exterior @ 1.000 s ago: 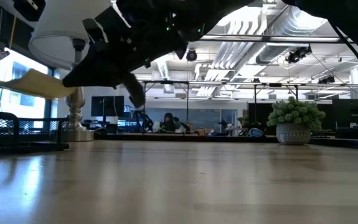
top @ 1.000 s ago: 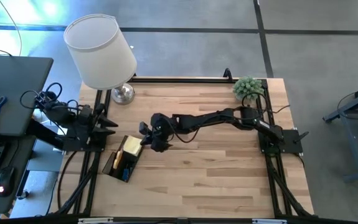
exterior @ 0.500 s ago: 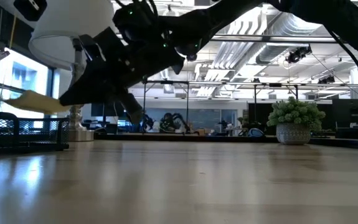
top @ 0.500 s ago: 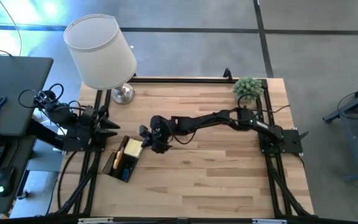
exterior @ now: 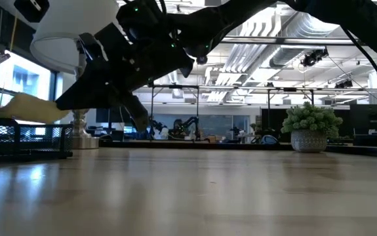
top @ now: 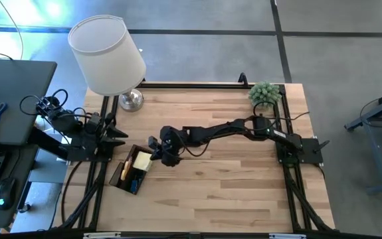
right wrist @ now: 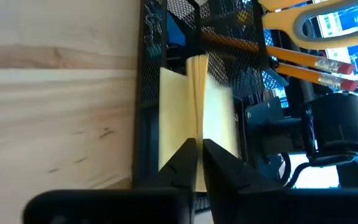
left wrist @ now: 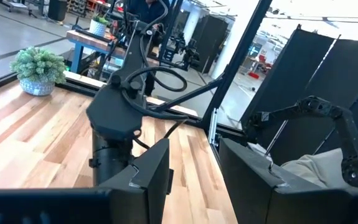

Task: Pick and place office supplies into organizer
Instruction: Put the yellow sticky note into the desk organizer, then return to Home Position

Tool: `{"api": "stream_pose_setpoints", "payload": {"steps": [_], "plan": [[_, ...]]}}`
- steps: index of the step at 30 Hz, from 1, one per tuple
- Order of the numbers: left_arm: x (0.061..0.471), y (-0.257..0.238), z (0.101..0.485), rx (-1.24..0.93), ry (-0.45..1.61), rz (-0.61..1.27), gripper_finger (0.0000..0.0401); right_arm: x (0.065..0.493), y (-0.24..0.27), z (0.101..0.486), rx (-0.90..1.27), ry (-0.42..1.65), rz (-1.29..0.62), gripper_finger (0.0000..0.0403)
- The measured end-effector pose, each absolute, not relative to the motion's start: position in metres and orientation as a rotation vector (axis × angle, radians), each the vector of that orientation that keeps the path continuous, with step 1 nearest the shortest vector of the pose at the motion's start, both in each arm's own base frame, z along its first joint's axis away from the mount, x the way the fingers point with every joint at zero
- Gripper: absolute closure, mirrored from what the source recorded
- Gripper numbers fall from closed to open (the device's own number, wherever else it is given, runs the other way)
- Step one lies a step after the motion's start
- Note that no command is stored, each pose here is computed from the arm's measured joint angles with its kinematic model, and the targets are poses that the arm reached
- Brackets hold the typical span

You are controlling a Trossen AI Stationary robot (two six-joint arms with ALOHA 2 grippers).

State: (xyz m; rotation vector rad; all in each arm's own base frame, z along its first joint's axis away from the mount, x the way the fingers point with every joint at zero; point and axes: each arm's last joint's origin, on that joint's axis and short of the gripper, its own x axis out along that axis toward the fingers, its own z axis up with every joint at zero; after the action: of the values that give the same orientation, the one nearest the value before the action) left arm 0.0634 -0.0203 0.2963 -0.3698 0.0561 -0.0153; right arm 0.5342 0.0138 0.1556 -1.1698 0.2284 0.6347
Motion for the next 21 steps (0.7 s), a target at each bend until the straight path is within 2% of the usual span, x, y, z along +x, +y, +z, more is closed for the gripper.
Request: {"api": "stream_pose_setpoints", "payload": {"steps": [11, 16, 21], "plan": [[0.063, -0.020, 0.295, -0.382, 0.067, -0.013, 0.0270, 0.535, 0.012, 0.156, -1.134, 0.265, 0.587, 0.0307], [0.063, -0.020, 0.295, -0.389, 0.067, -0.013, 0.0270, 0.535, 0.015, 0.156, -1.110, 0.268, 0.585, 0.0296], [0.064, -0.021, 0.295, -0.399, 0.068, -0.012, 0.0270, 0.536, 0.021, 0.166, -0.970, 0.271, 0.528, 0.0299]]}}
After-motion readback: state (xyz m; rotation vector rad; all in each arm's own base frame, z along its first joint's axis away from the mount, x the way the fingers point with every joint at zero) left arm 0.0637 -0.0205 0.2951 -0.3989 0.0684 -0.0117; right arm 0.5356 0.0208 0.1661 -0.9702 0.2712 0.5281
